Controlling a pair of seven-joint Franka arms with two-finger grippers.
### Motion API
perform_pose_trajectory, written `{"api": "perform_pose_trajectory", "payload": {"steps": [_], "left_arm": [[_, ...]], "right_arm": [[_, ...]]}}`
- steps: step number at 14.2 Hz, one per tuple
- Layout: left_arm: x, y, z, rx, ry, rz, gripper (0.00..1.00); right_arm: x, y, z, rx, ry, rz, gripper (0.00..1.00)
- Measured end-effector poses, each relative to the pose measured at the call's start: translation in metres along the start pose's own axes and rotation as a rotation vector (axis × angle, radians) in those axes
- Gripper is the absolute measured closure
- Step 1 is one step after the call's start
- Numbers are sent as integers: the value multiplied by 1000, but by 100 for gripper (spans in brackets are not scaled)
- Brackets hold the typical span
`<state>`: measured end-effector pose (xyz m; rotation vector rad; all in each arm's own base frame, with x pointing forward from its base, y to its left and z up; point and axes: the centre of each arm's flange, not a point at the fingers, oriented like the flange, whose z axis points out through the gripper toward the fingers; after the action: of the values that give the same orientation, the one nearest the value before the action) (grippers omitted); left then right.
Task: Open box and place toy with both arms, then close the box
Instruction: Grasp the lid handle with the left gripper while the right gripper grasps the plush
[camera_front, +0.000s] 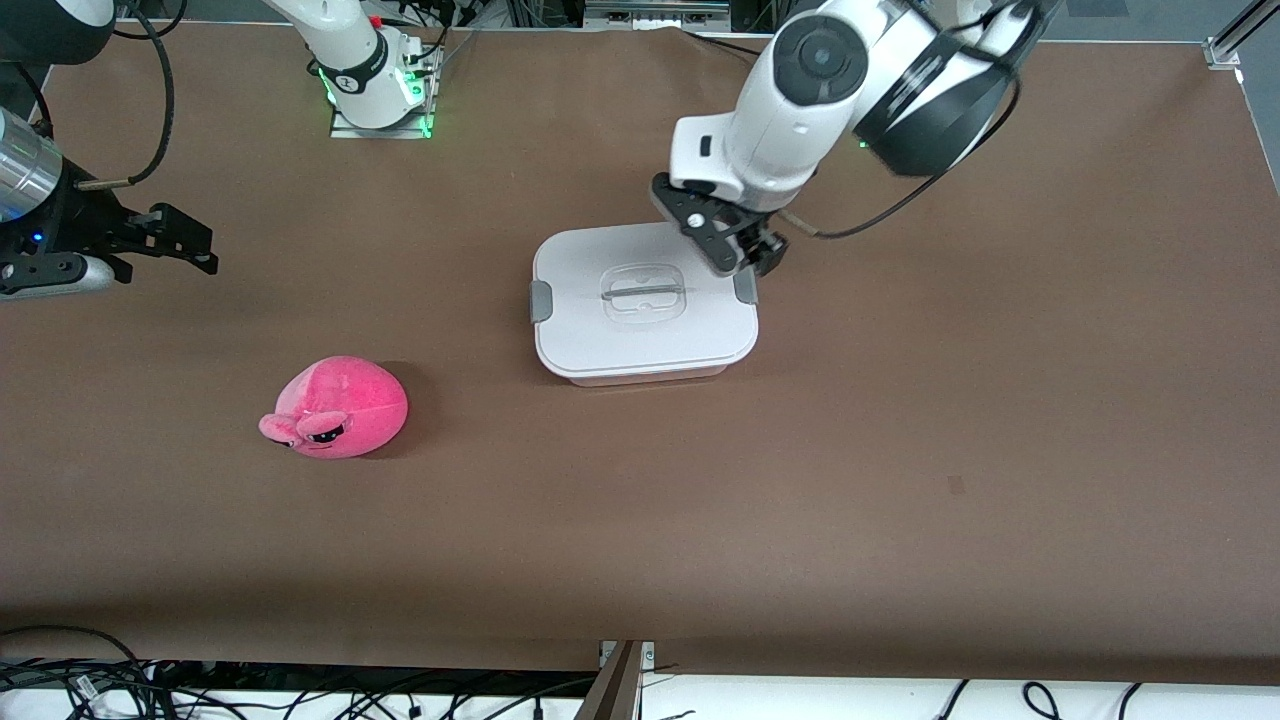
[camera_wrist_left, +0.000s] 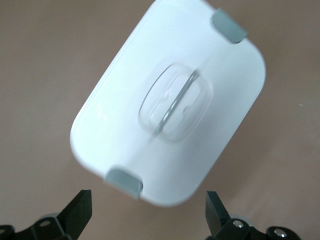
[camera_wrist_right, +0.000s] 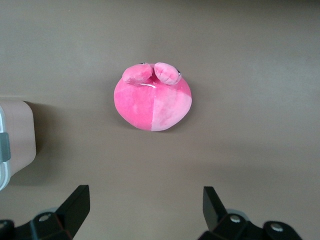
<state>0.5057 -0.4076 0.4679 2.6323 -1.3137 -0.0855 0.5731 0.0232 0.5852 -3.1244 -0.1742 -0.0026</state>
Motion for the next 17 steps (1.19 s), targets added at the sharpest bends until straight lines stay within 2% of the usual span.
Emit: {"api": "perform_pose_trajectory", "payload": {"steps": [2,4,6,7,8,9,10,11,13,15,16,17], "left_arm": [[19,-11,42,-38,45,108,0],[36,-11,90,-60,73,218,0],[47,5,123,-4,61,314,0],[50,14,129,13,53,346,6],[51,19,131,23,50,373,6],[52,22,129,26,52,398,15],[53,22,128,28,54,415,28],[53,21,127,28,55,423,36],[53,21,127,28,54,430,63],[53,21,128,28,52,448,83],[52,22,128,28,50,472,92],[52,23,127,27,47,498,93]], "right_arm": [[0,0,-1,-2,-2,0,0],[-2,0,10,2,-59,-15,0],[11,-2,46,2,-120,-24,0],[26,-1,76,-2,-133,-27,0],[42,0,111,-6,-140,-29,0],[57,0,147,-9,-145,-29,0],[69,0,180,-5,-146,-28,0],[78,-2,206,3,-143,-26,0],[90,-6,243,12,-128,-25,0],[96,-8,264,12,-104,-26,3],[97,-9,270,11,-99,-27,3],[97,-9,276,10,-99,-27,9]]}}
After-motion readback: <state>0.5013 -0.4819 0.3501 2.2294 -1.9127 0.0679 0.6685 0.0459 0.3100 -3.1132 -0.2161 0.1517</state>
